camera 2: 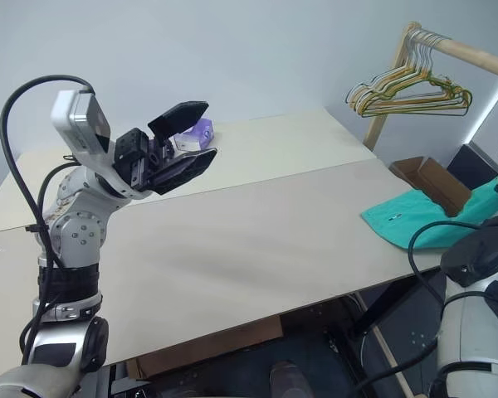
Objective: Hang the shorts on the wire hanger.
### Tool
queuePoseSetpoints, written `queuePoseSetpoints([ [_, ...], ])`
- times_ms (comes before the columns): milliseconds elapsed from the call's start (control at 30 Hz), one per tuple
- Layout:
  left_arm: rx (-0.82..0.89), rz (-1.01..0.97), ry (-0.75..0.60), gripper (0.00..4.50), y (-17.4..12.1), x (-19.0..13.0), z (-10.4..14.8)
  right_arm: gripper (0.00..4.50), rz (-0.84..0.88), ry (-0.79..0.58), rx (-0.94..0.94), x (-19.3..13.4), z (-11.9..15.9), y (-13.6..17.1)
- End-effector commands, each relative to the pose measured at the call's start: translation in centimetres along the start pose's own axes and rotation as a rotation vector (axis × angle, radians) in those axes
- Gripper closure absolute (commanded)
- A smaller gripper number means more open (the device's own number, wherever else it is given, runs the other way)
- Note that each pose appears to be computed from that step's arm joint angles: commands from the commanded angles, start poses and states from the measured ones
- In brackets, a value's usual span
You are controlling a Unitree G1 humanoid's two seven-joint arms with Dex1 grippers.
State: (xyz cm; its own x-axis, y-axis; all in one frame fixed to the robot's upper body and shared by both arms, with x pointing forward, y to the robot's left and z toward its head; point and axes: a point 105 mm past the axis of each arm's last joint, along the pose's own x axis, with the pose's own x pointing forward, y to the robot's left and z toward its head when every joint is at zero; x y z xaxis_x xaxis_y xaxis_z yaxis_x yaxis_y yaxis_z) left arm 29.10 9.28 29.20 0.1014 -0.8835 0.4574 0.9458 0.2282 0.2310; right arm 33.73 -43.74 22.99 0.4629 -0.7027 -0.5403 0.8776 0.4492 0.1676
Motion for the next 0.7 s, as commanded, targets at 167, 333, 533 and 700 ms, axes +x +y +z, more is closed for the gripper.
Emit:
queuePoseSetpoints([
  [167,0.037,-0.008,-0.016,0.0,-0.1,0.2,0.9,0.72,-0.032,-0.093,-0.06,-0.5,1.6,-0.5],
  [333,0.04,-0.005,-0.018,0.0,-0.1,0.2,0.9,0.03,-0.169,-0.217,-0.161,-1.2,3.1,-1.6],
  [533,0.041,-0.012,0.0,0.0,-0.2,0.1,0.6,0.03,-0.349,-0.492,-0.321,-4.1,6.1,-1.2],
  [700,0.04,-0.014,-0.005,0.0,-0.2,0.0,0.8,0.03,-0.353,-0.726,-0.465,-7.0,7.4,1.9],
])
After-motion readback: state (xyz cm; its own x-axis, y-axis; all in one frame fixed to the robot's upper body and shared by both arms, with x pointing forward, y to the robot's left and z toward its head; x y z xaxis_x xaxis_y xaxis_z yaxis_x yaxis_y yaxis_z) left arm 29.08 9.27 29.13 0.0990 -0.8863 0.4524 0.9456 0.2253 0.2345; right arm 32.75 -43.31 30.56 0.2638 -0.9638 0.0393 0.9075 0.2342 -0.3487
